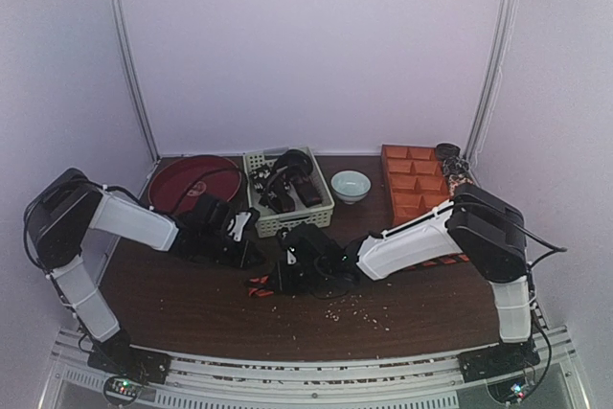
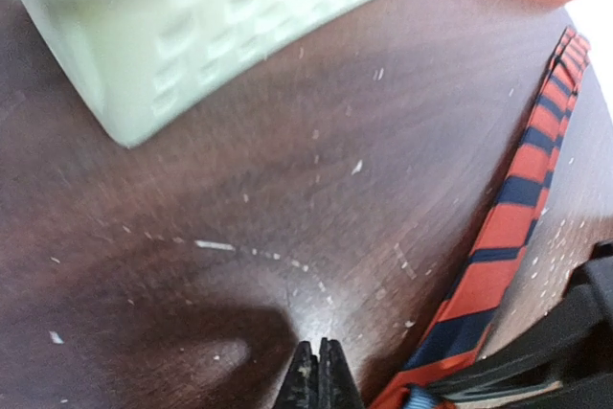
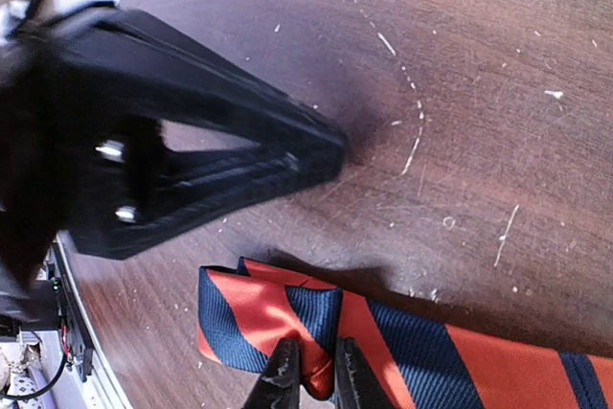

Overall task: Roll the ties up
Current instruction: Roll the tie at the center of the board.

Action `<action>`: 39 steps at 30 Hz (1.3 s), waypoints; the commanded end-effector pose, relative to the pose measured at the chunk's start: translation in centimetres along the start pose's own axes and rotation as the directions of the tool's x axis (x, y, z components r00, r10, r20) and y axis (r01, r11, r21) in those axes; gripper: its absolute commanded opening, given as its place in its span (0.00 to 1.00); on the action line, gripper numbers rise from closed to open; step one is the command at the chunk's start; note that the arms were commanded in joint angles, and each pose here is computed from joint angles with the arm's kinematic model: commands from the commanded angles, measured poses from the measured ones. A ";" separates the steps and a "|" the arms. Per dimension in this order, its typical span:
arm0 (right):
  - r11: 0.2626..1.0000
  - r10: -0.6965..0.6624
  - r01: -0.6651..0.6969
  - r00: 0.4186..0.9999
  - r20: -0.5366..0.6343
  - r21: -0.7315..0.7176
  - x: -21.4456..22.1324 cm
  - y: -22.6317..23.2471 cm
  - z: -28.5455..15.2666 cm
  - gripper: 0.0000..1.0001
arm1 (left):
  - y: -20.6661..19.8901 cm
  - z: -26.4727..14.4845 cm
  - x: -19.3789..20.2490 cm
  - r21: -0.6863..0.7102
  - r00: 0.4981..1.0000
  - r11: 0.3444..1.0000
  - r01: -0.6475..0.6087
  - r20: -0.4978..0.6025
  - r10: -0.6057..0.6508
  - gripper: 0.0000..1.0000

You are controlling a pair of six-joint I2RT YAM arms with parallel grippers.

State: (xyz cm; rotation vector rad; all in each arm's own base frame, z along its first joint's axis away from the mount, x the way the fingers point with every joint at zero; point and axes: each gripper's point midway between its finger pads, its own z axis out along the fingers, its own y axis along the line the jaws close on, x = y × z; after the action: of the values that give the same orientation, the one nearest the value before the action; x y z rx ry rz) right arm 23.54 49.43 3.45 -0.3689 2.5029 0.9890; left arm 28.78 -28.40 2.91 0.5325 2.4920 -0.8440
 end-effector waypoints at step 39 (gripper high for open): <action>0.993 -0.020 0.025 0.999 -0.040 0.115 0.1 -2.2 0.4 0.21 | 1.3 -6.2 5.2 -0.148 0.988 0.977 0.154 0.045 -0.149 0.00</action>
State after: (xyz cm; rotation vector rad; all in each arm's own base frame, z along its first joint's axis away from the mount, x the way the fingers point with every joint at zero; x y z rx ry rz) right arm 24.18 48.85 3.09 -0.3835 2.5323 0.9031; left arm 25.71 -23.37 6.15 0.3333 2.4871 -0.6893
